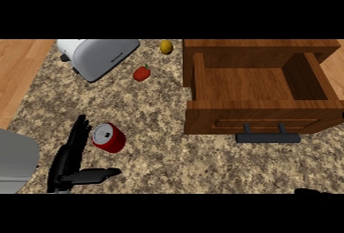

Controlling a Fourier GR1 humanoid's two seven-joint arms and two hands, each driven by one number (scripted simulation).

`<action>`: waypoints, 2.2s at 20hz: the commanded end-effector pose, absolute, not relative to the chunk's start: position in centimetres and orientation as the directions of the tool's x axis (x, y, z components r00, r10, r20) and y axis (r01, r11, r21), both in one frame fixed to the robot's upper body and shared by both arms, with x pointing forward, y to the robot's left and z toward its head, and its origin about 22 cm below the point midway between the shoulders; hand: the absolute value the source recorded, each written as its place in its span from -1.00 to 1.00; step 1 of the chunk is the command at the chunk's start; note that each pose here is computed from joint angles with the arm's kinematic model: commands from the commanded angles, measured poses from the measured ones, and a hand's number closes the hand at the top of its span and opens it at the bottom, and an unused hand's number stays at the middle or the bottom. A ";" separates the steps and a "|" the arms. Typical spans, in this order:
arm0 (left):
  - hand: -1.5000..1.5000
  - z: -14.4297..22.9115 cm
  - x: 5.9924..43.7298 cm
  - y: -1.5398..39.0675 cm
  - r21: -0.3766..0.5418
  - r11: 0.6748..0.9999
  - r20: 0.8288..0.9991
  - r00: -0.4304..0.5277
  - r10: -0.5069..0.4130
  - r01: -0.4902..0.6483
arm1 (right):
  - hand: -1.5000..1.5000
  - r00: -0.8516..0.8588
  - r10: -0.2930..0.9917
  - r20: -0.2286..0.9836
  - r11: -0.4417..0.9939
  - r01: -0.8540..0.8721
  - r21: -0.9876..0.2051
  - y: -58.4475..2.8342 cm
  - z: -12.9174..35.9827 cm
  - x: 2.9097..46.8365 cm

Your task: Pick up the can, place it into the drawer and close the drawer

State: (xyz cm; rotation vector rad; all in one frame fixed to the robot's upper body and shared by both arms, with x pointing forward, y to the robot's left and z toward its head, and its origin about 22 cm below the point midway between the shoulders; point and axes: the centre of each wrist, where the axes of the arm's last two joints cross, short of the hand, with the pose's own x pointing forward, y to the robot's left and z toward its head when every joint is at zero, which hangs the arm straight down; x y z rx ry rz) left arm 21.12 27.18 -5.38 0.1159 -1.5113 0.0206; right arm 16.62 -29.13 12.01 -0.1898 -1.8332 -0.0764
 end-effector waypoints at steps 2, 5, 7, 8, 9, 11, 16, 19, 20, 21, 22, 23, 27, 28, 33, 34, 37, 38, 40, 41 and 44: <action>-1.00 -9.2 20.9 26.4 0.071 0.994 0.994 0.093 -0.063 -0.079 | -1.00 -0.260 0.094 0.961 0.986 0.159 -0.054 -29.9 13.4 15.9; -1.00 -9.7 23.0 28.0 0.068 0.993 0.995 0.075 -0.061 -0.097 | -1.00 -0.264 0.087 0.961 0.983 0.180 -0.040 -29.7 13.2 17.0; -1.00 -9.7 22.2 27.4 0.052 0.994 0.994 0.104 -0.042 -0.094 | -1.00 -0.258 0.110 0.960 0.983 0.173 -0.066 -30.3 13.4 14.4; -1.00 -10.8 22.0 30.2 0.047 0.993 0.994 0.101 -0.036 -0.107 | -1.00 -0.259 0.111 0.959 0.979 0.193 -0.061 -29.5 11.9 16.4; -1.00 -10.7 23.6 29.5 0.044 0.992 0.995 0.098 -0.033 -0.118 | -1.00 -0.256 0.112 0.960 0.983 0.172 -0.069 -29.5 12.8 16.1; -1.00 -10.4 23.7 30.9 0.051 0.992 0.992 0.121 -0.037 -0.115 | -1.00 -0.254 0.120 0.960 0.980 0.183 -0.074 -28.8 12.9 16.2; -1.00 -13.9 23.5 28.2 0.041 0.993 0.993 0.117 -0.028 -0.110 | -1.00 -0.256 0.126 0.959 0.982 0.167 -0.084 -29.2 14.2 16.4; -1.00 -13.3 25.3 29.1 0.043 0.993 0.996 0.085 -0.033 -0.109 | -1.00 -0.248 0.117 0.962 0.983 0.166 -0.077 -30.2 12.4 17.1; -1.00 -13.5 26.4 29.4 0.037 0.991 0.995 0.096 -0.025 -0.127 | -1.00 -0.249 0.098 0.963 0.983 0.178 -0.054 -30.6 13.6 17.0; -1.00 -13.0 25.9 29.9 0.043 0.994 0.995 0.098 -0.033 -0.102 | -1.00 -0.265 0.103 0.959 0.983 0.175 -0.057 -32.4 12.6 16.1; -1.00 -11.8 26.0 29.7 0.026 0.997 0.997 0.073 -0.020 -0.077 | -1.00 -0.254 0.123 0.959 0.978 0.196 -0.074 -29.0 12.0 17.5; -1.00 -13.7 25.8 26.6 0.036 0.997 0.997 0.077 -0.031 -0.075 | -1.00 -0.264 0.113 0.958 0.983 0.169 -0.069 -30.6 13.5 15.5; -1.00 -13.7 26.8 28.6 0.009 1.000 0.997 0.080 -0.008 -0.006 | -1.00 -0.271 0.126 0.954 0.979 0.187 -0.076 -30.8 14.8 17.5; -1.00 -12.7 27.9 26.3 0.018 1.000 0.996 0.085 -0.020 0.021 | -1.00 -0.266 0.117 0.957 0.982 0.174 -0.071 -30.2 14.6 16.8; 1.00 -13.3 28.7 27.1 -0.036 0.997 0.995 0.093 0.030 0.066 | -1.00 -0.285 0.106 0.953 0.979 0.197 -0.050 -30.5 13.7 17.9; 1.00 -13.7 27.9 26.6 -0.058 0.995 0.996 0.069 0.052 0.082 | -1.00 -0.280 0.100 0.955 0.984 0.173 -0.053 -29.8 14.7 17.1; 1.00 -12.7 29.1 27.0 -0.082 0.990 0.995 0.058 0.076 0.112 | -1.00 -0.281 0.109 0.953 0.981 0.188 -0.057 -28.5 14.4 17.1; 1.00 -12.7 29.3 25.2 -0.088 0.986 0.996 0.038 0.083 0.141 | -1.00 -0.277 0.132 0.952 0.976 0.205 -0.075 -30.0 13.5 15.8; 1.00 -12.5 30.4 23.7 -0.082 0.990 0.996 0.047 0.077 0.116 | -1.00 -0.275 0.136 0.952 0.978 0.190 -0.085 -29.4 14.0 15.7; 1.00 -12.6 30.0 25.6 -0.085 0.988 0.996 0.032 0.081 0.128 | -1.00 -0.280 0.130 0.951 0.975 0.209 -0.072 -31.0 14.6 17.6; 1.00 -12.6 30.6 25.1 -0.071 0.995 0.997 0.022 0.069 0.073 | -1.00 -0.268 0.135 0.954 0.978 0.189 -0.086 -29.9 14.9 16.3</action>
